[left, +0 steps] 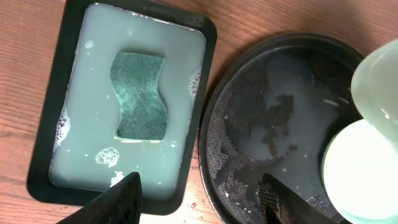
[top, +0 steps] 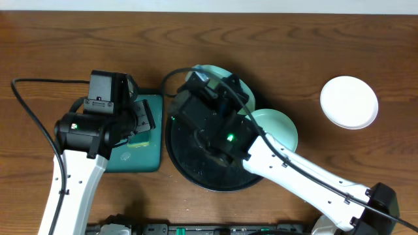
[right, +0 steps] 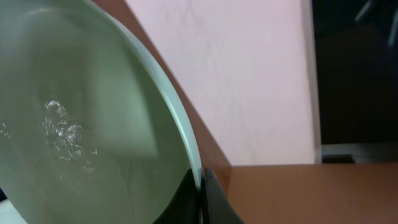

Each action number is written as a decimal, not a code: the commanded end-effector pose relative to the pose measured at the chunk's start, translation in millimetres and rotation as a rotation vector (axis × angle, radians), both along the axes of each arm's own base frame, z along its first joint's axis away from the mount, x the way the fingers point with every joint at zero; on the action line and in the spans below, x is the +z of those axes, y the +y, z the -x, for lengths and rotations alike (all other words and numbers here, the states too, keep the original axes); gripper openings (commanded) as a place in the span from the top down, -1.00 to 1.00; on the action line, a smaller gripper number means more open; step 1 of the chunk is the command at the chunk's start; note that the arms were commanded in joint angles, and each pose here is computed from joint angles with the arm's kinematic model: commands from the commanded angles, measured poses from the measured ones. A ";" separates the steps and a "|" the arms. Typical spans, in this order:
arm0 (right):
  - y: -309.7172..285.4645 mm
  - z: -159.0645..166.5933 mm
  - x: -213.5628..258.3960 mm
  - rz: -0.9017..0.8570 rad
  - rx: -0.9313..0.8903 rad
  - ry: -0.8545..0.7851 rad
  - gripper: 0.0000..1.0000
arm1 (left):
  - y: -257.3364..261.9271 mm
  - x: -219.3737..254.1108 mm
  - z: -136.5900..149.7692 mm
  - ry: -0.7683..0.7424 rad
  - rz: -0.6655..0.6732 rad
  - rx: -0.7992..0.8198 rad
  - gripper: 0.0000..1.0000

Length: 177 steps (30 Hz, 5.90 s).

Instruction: Clean dirty plates on tray and stack at the side

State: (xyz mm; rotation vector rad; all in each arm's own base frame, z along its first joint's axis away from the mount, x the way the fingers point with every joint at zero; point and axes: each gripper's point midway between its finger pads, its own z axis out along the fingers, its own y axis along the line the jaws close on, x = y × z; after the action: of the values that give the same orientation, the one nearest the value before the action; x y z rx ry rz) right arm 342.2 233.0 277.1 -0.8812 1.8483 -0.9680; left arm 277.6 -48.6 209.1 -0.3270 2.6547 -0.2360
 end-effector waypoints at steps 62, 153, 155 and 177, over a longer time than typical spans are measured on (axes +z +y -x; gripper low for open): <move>-441.2 15.4 -215.2 -1.379 -1.566 0.337 0.38 | 0.1 2.3 0.0 0.000 -0.011 -0.012 -0.20; -101.4 34.5 -242.6 -1.310 -0.618 0.840 0.97 | 8.7 -44.4 -14.1 0.111 -0.075 0.031 0.08; -102.0 34.0 -242.8 -1.321 -0.641 0.831 0.97 | 10.3 -58.7 -17.5 0.161 -0.074 0.058 0.10; -98.5 37.0 -242.4 -1.318 -0.616 0.857 0.97 | 50.5 -193.5 -37.2 0.514 -0.095 0.149 0.12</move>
State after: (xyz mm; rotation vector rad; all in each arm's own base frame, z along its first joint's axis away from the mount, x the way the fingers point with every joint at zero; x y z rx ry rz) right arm 307.2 131.2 35.3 0.2121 2.8721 0.5458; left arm 322.0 3.0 28.0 -0.6411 3.0593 0.0312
